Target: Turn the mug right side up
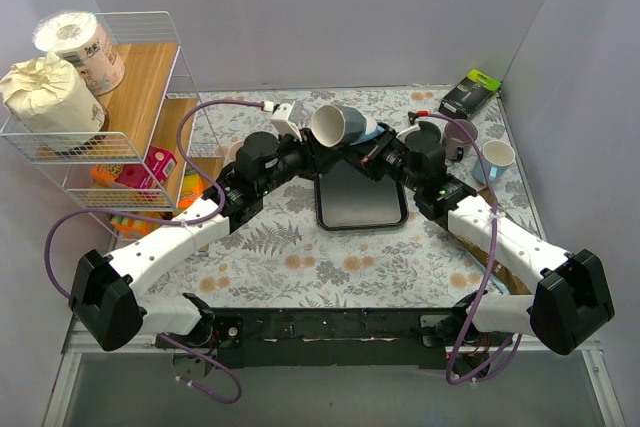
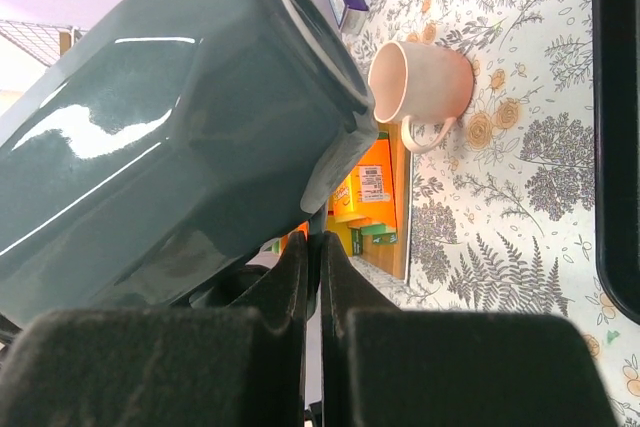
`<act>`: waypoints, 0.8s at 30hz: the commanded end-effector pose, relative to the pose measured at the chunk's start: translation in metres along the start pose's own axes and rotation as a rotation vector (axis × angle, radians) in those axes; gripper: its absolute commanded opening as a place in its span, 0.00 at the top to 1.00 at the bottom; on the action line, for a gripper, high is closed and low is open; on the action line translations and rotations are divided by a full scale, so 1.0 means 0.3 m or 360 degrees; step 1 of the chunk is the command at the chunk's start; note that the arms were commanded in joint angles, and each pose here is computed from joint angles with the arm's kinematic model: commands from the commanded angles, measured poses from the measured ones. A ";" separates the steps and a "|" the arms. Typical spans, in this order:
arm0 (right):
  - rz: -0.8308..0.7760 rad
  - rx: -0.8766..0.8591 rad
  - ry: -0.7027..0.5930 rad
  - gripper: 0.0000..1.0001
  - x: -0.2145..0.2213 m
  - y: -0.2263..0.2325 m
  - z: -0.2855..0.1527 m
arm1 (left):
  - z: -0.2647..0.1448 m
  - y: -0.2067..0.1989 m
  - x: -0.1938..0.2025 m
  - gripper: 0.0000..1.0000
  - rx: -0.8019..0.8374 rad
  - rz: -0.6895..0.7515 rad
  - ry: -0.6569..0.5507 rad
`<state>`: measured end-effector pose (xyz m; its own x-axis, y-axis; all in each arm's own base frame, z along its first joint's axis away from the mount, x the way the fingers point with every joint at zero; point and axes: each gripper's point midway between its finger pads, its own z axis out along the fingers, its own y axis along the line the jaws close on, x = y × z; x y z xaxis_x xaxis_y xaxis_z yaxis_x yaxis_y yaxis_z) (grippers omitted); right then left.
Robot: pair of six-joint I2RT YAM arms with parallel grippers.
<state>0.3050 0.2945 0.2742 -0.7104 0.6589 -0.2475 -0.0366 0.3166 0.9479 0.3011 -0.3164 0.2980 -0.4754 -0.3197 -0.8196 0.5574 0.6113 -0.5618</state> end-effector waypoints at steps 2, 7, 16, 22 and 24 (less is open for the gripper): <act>-0.0106 -0.0343 0.0024 0.85 -0.003 0.219 -0.038 | -0.034 0.046 -0.130 1.00 -0.0227 0.0033 -0.0204; -0.0063 -0.0186 0.0104 0.59 0.027 0.139 -0.015 | -0.051 0.112 -0.135 1.00 -0.0426 0.0034 -0.0198; -0.0099 0.0159 -0.0059 0.48 -0.023 -0.032 -0.029 | -0.062 0.298 -0.050 1.00 -0.0875 0.0070 -0.0059; -0.0154 0.0231 -0.0132 0.48 -0.047 -0.079 -0.072 | -0.023 0.423 0.046 1.00 -0.1102 0.0139 0.0126; -0.0163 0.0240 -0.0146 0.48 -0.052 -0.089 -0.082 | -0.002 0.469 0.062 1.00 -0.1155 0.0148 0.0165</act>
<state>0.2977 0.2758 0.2568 -0.6926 0.6507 -0.3113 0.0159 0.4453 0.8953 0.3433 -0.2446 0.1789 -0.6032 -0.1634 -0.7807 0.0809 0.9612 -0.2637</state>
